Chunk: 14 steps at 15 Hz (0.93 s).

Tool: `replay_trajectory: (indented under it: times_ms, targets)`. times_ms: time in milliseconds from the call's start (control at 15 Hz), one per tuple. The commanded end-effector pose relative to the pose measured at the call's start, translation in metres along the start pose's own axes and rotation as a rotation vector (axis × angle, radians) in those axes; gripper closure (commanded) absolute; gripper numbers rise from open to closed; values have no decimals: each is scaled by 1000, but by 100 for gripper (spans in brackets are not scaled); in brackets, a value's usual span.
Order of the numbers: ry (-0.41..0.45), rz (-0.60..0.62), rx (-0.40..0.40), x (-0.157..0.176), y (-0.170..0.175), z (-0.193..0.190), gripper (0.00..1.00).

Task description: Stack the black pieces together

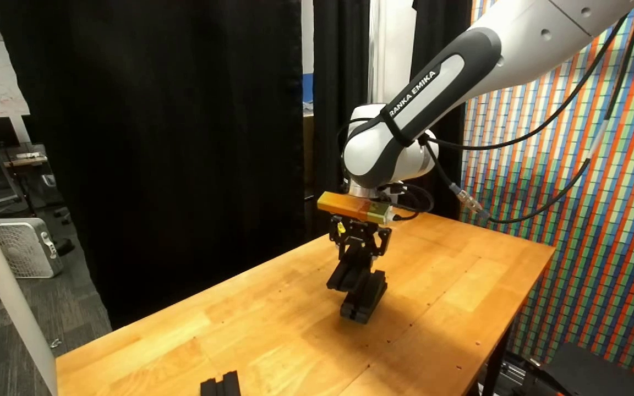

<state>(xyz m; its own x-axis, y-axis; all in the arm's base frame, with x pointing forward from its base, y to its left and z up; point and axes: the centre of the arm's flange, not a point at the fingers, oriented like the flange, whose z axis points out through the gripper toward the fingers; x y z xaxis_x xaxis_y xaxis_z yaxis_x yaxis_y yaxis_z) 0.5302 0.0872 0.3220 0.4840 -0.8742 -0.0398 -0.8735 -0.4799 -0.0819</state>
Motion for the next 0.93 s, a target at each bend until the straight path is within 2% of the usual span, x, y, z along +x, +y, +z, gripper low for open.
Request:
replay_trajectory:
  times_ms: [0, 867]
  targets:
    - [-25, -65, 4, 14, 12, 1, 53]
    - [-63, -115, -1, 31, 16, 33, 53]
